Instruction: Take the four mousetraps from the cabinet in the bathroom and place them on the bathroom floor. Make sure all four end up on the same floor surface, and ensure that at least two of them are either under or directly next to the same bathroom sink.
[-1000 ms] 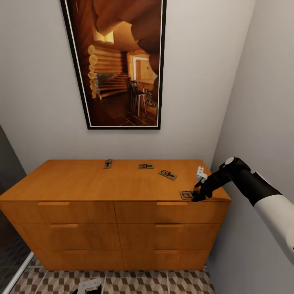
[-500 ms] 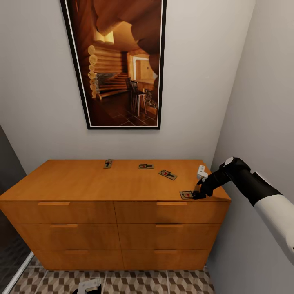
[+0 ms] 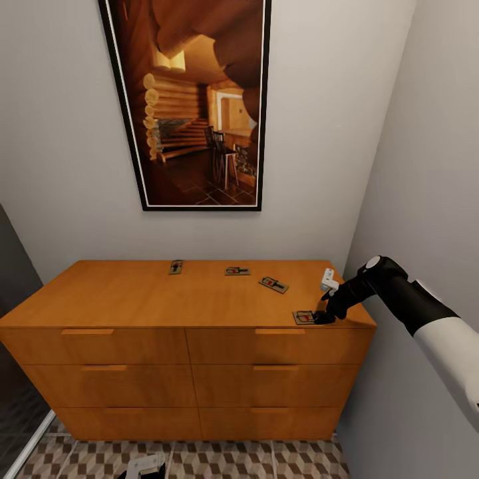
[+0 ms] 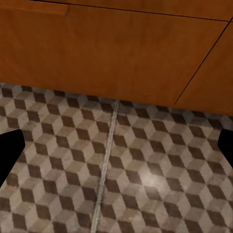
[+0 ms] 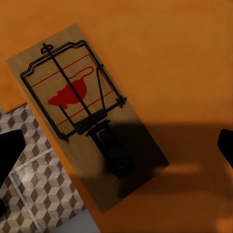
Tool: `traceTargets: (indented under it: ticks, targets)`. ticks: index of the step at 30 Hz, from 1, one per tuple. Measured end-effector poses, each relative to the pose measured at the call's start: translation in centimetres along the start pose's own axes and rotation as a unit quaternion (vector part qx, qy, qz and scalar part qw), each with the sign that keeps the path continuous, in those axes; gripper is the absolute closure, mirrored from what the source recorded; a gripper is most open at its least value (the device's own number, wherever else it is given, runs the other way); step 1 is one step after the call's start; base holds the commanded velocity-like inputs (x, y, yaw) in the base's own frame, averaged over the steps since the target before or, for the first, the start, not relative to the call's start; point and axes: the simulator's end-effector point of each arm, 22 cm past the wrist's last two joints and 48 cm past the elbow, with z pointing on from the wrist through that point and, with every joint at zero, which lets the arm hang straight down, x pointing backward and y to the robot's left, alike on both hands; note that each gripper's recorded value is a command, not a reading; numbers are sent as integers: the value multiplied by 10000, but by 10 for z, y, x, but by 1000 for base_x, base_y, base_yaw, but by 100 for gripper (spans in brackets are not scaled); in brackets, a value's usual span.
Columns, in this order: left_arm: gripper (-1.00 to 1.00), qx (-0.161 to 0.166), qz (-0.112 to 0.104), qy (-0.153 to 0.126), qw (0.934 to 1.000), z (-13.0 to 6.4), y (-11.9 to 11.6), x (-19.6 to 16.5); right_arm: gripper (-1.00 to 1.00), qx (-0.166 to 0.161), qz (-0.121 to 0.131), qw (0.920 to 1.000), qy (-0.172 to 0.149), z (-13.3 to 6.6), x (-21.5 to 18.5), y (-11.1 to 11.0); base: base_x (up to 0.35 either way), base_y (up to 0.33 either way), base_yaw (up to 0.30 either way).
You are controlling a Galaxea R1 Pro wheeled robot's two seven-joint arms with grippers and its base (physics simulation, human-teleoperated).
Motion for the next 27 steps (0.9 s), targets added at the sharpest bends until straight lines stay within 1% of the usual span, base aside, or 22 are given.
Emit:
traceTargets:
  ticks: [8, 17, 27]
  targets:
    - [-100, 0, 0, 0, 10000, 0, 0, 0, -100, -3, 10, 10000, 0, 0, 0, 0, 0, 9, 0]
    - [-100, 0, 0, 0, 10000, 0, 0, 0, -100, -1, 12, 10000, 3, 0, 0, 0, 0, 89, 0]
    - [-100, 0, 0, 0, 10000, 0, 0, 0, -100, -1, 13, 10000, 6, 0, 1, 0, 0, 14, 0]
